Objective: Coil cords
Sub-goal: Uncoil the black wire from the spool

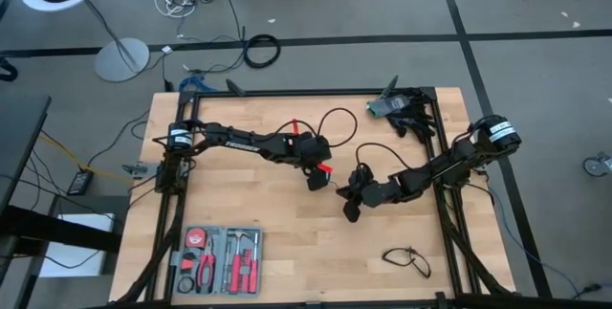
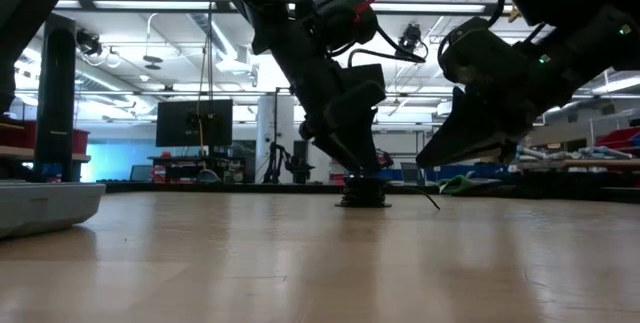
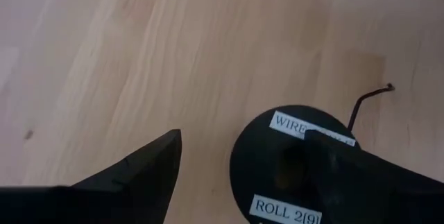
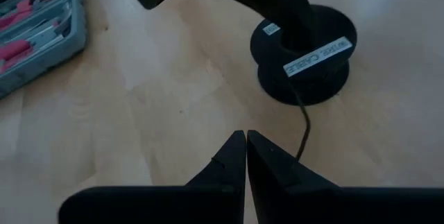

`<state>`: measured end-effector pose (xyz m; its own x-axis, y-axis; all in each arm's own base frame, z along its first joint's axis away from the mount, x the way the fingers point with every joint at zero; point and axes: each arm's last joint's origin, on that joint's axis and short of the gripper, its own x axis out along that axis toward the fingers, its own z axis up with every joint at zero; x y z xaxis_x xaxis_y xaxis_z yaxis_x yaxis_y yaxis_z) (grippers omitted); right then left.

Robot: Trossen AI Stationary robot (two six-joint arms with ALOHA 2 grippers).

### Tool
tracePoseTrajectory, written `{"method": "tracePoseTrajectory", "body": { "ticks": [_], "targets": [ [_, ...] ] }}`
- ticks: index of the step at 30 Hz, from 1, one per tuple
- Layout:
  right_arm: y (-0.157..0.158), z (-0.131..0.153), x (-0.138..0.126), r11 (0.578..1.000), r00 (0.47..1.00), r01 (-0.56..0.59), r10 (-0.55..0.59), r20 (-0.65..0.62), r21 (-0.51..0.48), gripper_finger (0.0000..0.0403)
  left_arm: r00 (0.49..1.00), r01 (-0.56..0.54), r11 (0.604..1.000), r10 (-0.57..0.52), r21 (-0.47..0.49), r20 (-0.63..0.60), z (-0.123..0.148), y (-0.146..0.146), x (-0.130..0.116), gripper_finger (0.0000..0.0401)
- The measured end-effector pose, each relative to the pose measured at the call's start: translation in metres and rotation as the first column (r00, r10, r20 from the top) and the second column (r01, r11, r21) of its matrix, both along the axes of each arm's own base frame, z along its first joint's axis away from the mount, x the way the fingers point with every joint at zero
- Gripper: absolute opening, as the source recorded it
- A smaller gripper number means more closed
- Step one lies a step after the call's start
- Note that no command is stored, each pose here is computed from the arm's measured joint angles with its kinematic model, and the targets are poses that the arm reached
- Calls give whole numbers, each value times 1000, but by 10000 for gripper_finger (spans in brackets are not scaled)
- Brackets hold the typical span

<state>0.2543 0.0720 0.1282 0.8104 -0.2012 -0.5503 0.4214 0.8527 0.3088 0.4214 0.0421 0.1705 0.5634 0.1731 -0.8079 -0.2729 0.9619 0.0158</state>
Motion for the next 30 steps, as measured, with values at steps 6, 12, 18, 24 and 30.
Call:
{"method": "tracePoseTrajectory", "body": {
  "ticks": [6,12,18,24,30],
  "targets": [
    [6,0,-2,998,1000,15,-16,12,56,16,999,-18,1000,17,-15,-36,-2,0,-3,307],
    [12,0,-4,996,1000,11,-13,18,88,16,997,-18,1000,17,-17,-69,-4,-1,-6,307],
    [13,-1,-5,999,1000,-6,6,5,37,16,997,-18,1000,16,-18,-79,-4,-1,-7,307],
    [6,-1,-3,1000,1000,11,-11,-3,0,16,997,-17,1000,16,-16,-76,-4,-1,-6,307],
    [-5,-1,0,998,1000,16,-17,-18,-62,16,999,-20,1000,19,-8,-48,-3,0,-4,307]
  ]
}}
